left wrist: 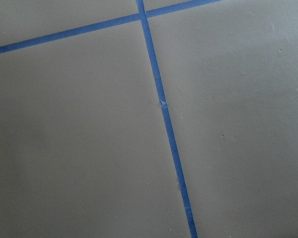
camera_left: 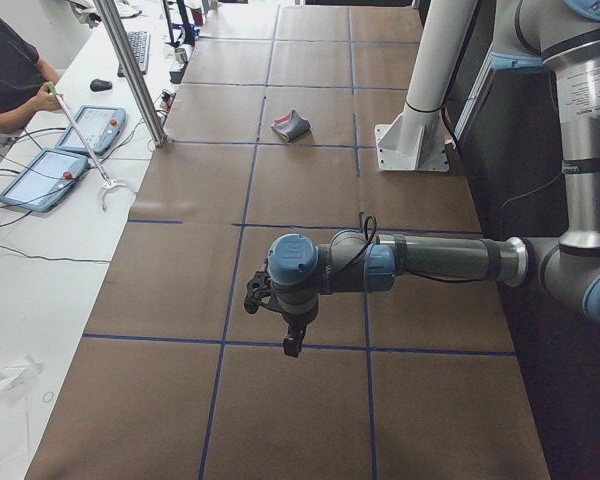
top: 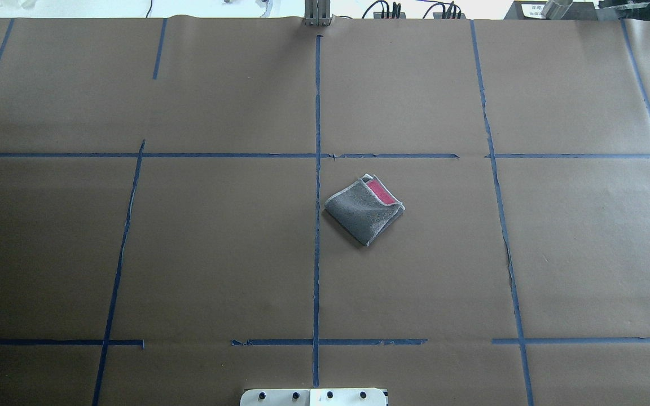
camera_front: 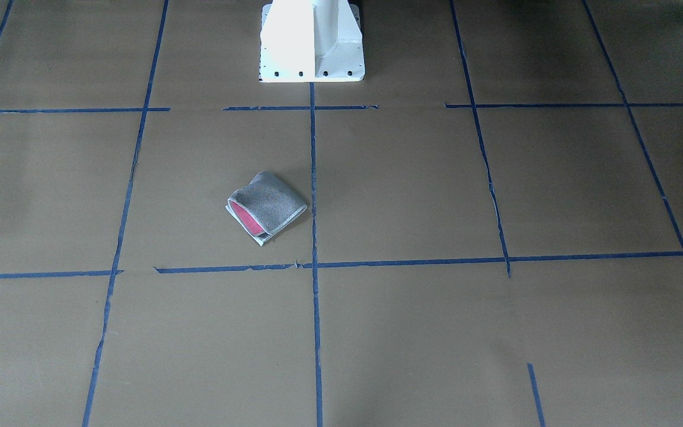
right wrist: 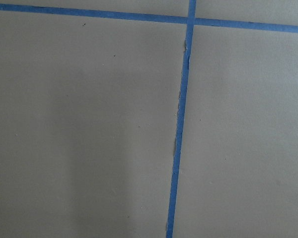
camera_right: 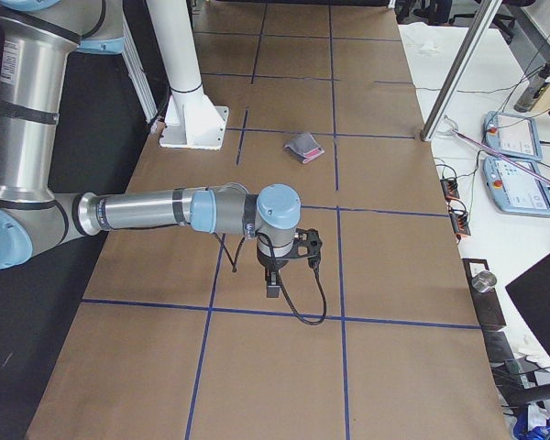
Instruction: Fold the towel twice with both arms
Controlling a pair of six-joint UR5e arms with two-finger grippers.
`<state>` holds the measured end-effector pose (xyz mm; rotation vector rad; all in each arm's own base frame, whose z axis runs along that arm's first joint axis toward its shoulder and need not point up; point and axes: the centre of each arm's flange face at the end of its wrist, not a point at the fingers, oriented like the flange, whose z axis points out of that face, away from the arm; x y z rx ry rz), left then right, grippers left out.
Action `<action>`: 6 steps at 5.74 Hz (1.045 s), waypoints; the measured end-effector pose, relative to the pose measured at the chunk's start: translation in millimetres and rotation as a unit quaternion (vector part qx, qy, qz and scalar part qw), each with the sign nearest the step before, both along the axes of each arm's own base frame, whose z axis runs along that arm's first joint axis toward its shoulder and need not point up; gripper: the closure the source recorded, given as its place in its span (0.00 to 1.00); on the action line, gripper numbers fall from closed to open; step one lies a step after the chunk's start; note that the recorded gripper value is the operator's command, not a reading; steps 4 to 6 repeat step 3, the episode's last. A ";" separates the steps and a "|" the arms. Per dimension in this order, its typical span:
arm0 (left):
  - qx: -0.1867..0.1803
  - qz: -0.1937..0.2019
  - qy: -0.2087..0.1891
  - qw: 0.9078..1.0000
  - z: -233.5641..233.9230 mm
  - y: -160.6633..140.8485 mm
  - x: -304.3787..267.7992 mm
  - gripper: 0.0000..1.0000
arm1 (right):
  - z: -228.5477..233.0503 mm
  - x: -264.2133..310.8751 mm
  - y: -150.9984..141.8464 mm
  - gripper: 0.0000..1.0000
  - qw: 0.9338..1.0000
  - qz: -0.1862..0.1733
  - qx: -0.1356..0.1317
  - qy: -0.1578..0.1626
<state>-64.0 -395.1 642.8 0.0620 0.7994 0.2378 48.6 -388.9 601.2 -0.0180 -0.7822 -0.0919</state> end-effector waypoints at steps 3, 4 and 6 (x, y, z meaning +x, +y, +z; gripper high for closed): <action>-0.066 -0.062 -0.005 0.996 -0.1 -8.9 1.6 0.00 | -3.1 2.3 4.2 0.00 1.000 0.004 0.001 -0.002; -0.066 -0.062 -0.005 0.996 -0.1 -8.9 1.6 0.00 | -3.1 2.3 4.2 0.00 1.000 0.004 0.001 -0.002; -0.066 -0.062 -0.005 0.996 -0.1 -8.9 1.6 0.00 | -3.1 2.3 4.2 0.00 1.000 0.004 0.001 -0.002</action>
